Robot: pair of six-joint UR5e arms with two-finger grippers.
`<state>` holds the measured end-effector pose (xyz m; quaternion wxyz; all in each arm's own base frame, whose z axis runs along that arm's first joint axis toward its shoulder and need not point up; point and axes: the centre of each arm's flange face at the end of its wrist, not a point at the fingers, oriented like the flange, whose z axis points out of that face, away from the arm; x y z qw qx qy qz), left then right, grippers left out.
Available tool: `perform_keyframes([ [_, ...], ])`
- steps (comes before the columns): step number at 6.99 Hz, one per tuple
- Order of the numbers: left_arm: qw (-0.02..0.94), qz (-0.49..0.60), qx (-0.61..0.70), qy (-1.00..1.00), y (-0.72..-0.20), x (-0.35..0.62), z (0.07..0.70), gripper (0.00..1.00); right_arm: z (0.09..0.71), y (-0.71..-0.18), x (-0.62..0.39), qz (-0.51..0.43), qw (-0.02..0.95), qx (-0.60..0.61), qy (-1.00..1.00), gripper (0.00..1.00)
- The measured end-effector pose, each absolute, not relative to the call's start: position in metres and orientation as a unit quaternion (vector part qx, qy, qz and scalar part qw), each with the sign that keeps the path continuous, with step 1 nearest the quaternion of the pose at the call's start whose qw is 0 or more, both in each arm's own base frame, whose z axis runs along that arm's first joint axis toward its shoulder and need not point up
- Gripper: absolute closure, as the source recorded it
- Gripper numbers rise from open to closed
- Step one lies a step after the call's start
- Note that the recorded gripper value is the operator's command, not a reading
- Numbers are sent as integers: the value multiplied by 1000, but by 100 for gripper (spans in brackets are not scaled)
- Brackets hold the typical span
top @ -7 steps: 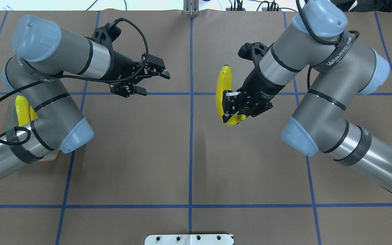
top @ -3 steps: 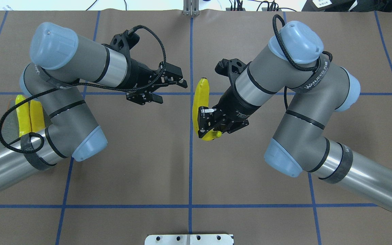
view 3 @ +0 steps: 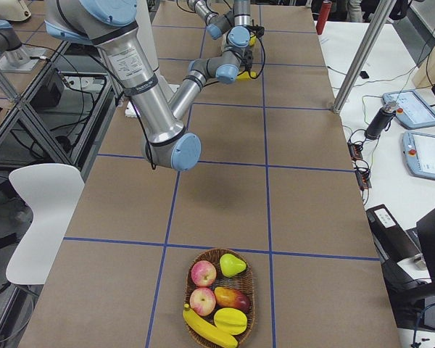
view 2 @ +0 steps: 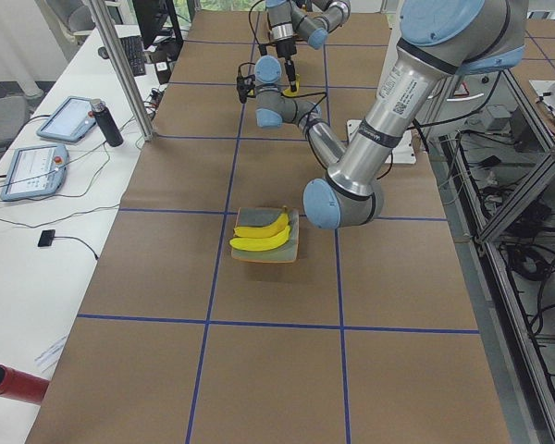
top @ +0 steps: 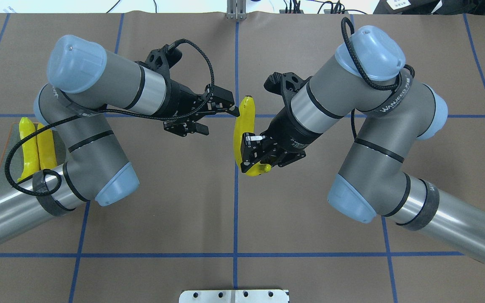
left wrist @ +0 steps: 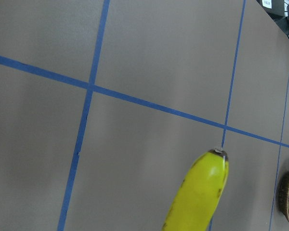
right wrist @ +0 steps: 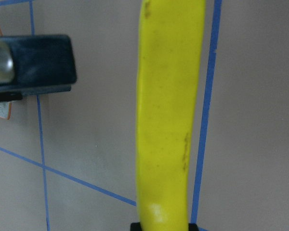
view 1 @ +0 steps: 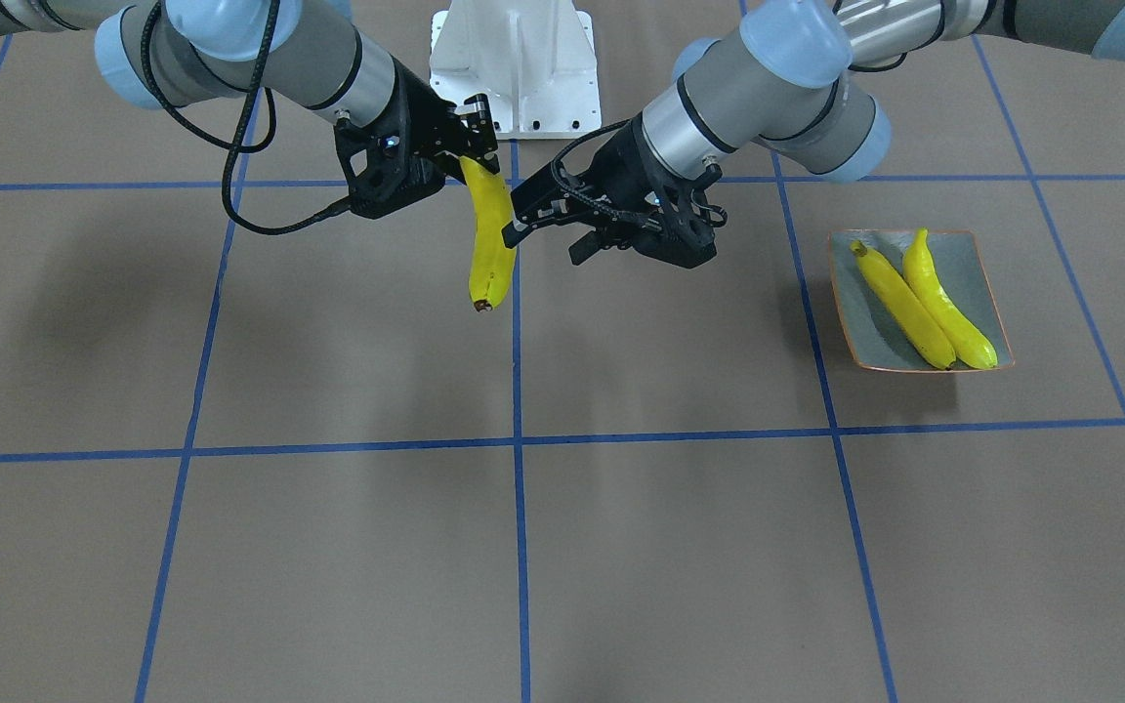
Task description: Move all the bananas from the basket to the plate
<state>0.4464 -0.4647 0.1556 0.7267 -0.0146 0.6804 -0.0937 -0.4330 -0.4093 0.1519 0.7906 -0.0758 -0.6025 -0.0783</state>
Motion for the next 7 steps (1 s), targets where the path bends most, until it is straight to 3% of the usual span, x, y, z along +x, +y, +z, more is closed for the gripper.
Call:
perform_keyframes([
  [6, 722, -74, -23, 688, -442, 469, 149, 1, 144, -393, -437, -82, 786, -85, -607, 100],
  [7, 722, -75, -22, 688, -438, 475, 150, 6, 144, -391, -438, -83, 786, -86, -607, 100],
])
